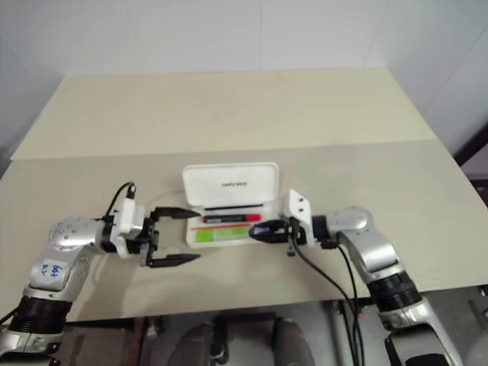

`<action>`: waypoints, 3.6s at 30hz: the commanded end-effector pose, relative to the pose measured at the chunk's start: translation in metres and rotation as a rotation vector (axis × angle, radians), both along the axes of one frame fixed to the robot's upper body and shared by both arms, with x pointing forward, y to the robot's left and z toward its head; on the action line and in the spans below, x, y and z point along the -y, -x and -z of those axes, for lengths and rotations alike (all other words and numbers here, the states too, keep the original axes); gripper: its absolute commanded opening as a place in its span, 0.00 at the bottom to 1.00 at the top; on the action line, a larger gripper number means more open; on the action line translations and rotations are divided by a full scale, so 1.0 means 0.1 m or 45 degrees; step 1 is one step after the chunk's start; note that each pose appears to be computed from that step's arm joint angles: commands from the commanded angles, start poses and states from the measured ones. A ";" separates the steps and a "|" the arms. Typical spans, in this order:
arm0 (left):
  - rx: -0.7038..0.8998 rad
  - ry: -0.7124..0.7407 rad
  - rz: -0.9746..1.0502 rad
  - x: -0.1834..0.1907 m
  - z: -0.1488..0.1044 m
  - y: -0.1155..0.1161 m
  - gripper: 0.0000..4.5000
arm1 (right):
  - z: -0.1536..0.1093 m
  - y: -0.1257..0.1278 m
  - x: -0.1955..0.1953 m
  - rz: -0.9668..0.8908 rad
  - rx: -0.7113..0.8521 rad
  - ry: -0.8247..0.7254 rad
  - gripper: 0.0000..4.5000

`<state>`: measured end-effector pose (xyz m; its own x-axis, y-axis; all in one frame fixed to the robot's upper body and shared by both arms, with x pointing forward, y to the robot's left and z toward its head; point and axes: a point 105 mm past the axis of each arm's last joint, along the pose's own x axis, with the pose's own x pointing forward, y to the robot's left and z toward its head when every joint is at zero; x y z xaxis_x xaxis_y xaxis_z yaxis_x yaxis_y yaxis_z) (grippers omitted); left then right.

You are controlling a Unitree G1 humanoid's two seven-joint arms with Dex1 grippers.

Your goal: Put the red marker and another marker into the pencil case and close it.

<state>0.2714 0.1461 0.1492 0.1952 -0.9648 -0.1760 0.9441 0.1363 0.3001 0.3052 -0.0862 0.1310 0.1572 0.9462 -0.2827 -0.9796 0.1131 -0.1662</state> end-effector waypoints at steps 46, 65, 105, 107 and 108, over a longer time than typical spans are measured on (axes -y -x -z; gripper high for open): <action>0.068 0.139 -0.210 -0.26 -0.21 -0.15 1.00 | -0.79 0.18 0.44 0.295 0.269 -0.365 0.99; 0.137 0.280 -0.633 -0.85 -0.41 -0.57 0.00 | -0.68 0.22 1.02 0.264 0.234 -0.193 1.00; 0.092 -0.026 -0.044 -0.01 -0.23 -0.75 0.00 | -0.64 0.24 0.82 0.295 0.284 -0.216 1.00; 0.086 -0.085 0.001 0.05 -0.19 -0.72 0.00 | -0.63 0.25 0.81 0.298 0.281 -0.220 1.00; 0.079 -0.107 0.022 0.10 -0.16 -0.71 0.00 | -0.63 0.25 0.81 0.305 0.283 -0.225 1.00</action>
